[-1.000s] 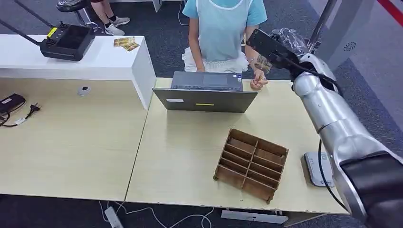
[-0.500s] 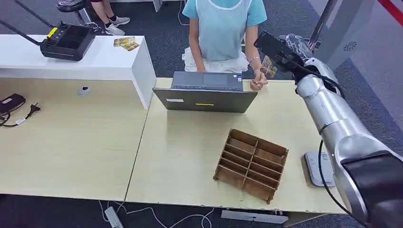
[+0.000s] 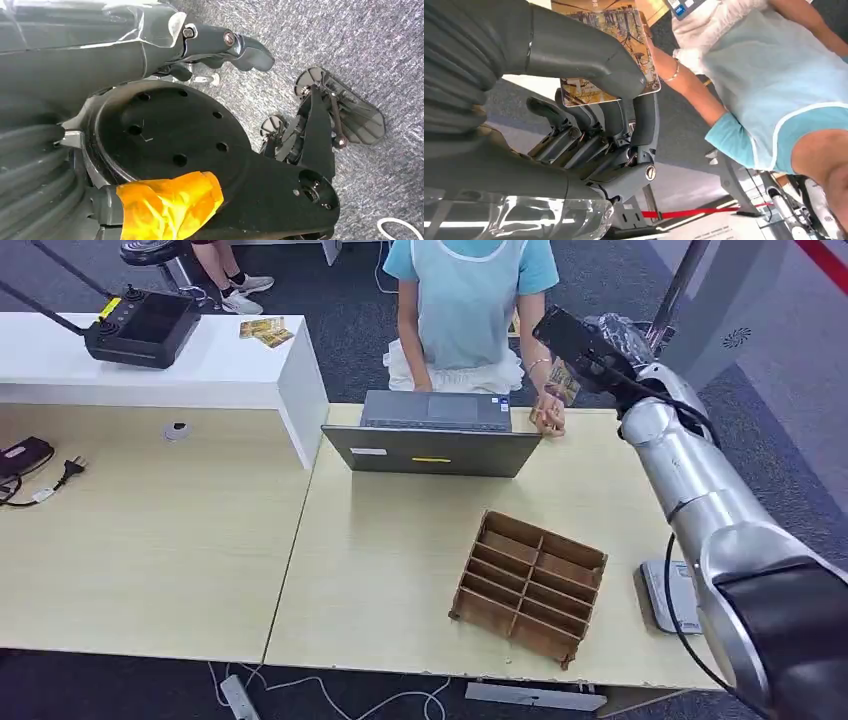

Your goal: Pass the card to the sensor for recognition and then transmit it.

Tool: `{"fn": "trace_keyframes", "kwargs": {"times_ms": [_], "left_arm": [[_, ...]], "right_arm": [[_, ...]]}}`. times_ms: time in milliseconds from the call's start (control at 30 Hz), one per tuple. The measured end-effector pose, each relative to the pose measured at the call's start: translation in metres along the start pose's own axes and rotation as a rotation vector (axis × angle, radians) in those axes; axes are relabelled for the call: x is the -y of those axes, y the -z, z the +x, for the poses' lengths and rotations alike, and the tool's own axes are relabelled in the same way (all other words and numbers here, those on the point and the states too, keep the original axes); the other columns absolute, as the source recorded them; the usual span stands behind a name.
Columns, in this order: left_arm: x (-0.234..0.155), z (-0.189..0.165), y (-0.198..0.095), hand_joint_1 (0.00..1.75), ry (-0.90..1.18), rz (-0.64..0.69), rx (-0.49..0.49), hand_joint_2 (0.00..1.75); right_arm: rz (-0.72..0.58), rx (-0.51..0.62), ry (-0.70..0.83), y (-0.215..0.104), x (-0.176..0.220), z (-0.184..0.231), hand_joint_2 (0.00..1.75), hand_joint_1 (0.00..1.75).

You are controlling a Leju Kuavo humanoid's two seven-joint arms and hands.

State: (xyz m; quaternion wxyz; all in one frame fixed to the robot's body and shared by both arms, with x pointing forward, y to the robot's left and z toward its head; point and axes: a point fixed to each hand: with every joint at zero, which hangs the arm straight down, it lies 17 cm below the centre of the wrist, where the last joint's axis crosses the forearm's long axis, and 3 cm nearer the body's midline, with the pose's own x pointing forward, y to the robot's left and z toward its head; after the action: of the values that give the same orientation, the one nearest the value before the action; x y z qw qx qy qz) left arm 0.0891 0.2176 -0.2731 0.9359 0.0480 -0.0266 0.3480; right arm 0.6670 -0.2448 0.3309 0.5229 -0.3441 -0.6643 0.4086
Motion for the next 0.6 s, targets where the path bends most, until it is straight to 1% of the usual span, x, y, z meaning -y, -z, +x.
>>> {"fn": "trace_keyframes", "kwargs": {"times_ms": [600], "left_arm": [[0.0003,0.0011,0.0002,0.00,0.015,-0.009,0.004,1.75]], "right_arm": [[0.000,-0.009,-0.005,-0.0002,-0.0005,-0.0040,1.75,1.75]]}}
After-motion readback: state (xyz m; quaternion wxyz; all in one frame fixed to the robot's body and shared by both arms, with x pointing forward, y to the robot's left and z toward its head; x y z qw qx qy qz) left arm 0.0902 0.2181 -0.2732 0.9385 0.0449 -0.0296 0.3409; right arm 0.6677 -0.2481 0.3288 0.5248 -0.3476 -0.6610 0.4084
